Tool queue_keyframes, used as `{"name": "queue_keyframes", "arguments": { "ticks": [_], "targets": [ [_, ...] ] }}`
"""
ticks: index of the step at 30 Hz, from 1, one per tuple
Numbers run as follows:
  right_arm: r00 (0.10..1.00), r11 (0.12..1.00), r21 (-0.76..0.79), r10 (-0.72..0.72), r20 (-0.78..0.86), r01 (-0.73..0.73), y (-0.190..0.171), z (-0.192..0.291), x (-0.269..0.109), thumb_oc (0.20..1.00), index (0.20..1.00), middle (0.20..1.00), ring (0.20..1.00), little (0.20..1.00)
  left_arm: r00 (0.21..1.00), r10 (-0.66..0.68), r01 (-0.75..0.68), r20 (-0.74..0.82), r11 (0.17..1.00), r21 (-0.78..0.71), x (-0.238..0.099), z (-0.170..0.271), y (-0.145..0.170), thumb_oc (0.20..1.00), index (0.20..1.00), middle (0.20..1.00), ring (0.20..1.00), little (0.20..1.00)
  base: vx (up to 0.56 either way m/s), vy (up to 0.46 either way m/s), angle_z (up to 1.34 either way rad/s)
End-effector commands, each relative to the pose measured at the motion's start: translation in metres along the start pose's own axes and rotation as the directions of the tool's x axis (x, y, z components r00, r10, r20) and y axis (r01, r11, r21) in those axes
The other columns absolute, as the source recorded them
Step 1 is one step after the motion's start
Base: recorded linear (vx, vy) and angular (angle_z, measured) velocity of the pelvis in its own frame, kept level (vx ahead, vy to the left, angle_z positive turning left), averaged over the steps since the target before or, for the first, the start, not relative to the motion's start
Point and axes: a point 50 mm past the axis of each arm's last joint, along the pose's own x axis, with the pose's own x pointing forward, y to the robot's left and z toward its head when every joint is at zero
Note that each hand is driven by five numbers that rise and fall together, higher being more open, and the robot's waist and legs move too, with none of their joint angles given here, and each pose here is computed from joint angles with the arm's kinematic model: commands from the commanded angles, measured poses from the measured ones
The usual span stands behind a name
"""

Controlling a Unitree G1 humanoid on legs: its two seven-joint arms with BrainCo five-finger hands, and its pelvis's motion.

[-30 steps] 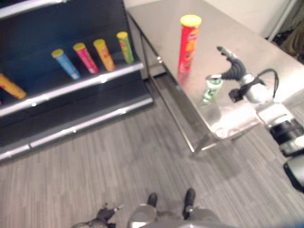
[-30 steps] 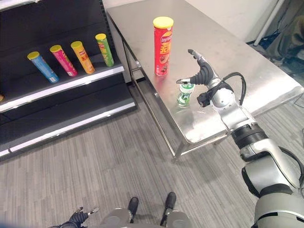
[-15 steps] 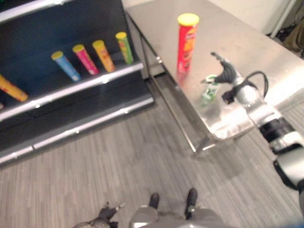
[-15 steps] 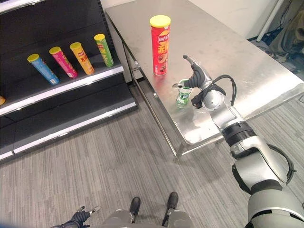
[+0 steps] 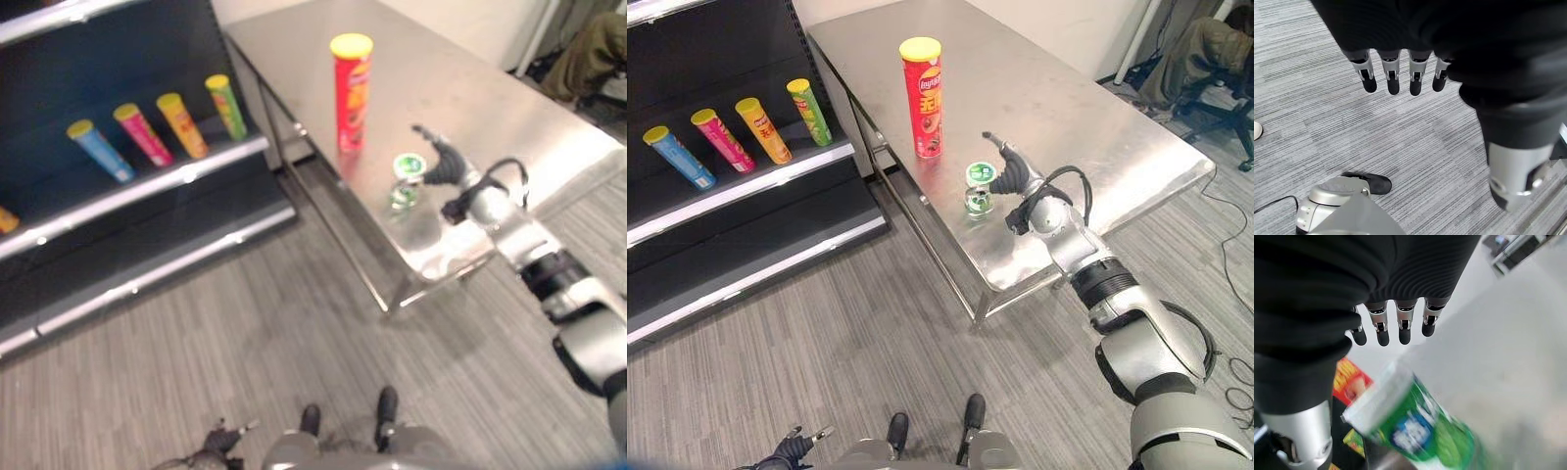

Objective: Put the goods on the table back onto the shelves and tidy them up.

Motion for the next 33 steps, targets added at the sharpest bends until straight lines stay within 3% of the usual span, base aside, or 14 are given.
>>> {"name": "queue_keyframes", "arguments": {
  "ticks": [1,15,16,26,31,33],
  "targets": [
    [1.000,0.999,0.038,0.017,0.003,-0.017,0.005,0.008,0.010,1.000,1.000,1.000,1.000,1.000,0.999,0.052,-0.052,-0.005,0.998,0.040,0.002,0.001,0.016,1.000,1.000,1.000,1.000,1.000,0.00,0.000,0.00],
    [0.997,0.999,0.054,0.006,-0.079,-0.001,0.015,0.001,0.017,1.000,1.000,1.000,1.000,1.000,0.998,0.055,-0.054,-0.027,0.998,0.039,0.001,-0.005,0.015,1.000,1.000,1.000,1.000,1.000,0.00,0.000,0.00],
    [0.996,0.998,0.062,0.012,-0.091,-0.007,0.018,-0.001,0.017,0.200,0.200,0.200,0.200,0.200,0.998,0.056,-0.055,-0.030,0.998,0.039,0.001,-0.006,0.016,1.000,1.000,1.000,1.000,1.000,0.00,0.000,0.00],
    [0.988,0.996,0.085,0.027,-0.153,-0.014,0.028,-0.007,0.020,0.200,0.200,0.200,0.200,0.200,0.998,0.054,-0.053,-0.039,0.998,0.039,0.001,-0.008,0.016,1.000,1.000,1.000,1.000,1.000,0.00,0.000,0.00],
    [0.997,0.995,0.096,0.014,-0.071,-0.007,0.027,0.006,0.019,0.200,0.200,0.200,0.200,0.200,0.998,0.055,-0.054,-0.031,0.998,0.027,0.001,-0.006,0.015,1.000,1.000,1.000,1.000,1.000,0.00,0.000,0.00],
    [0.997,0.993,0.116,-0.010,0.075,0.002,0.020,0.030,0.014,0.200,0.200,0.200,0.200,0.200,0.998,0.062,-0.061,-0.026,0.998,0.008,0.002,-0.003,0.014,1.000,1.000,1.000,1.000,1.000,-0.01,0.001,-0.02]
  ]
}}
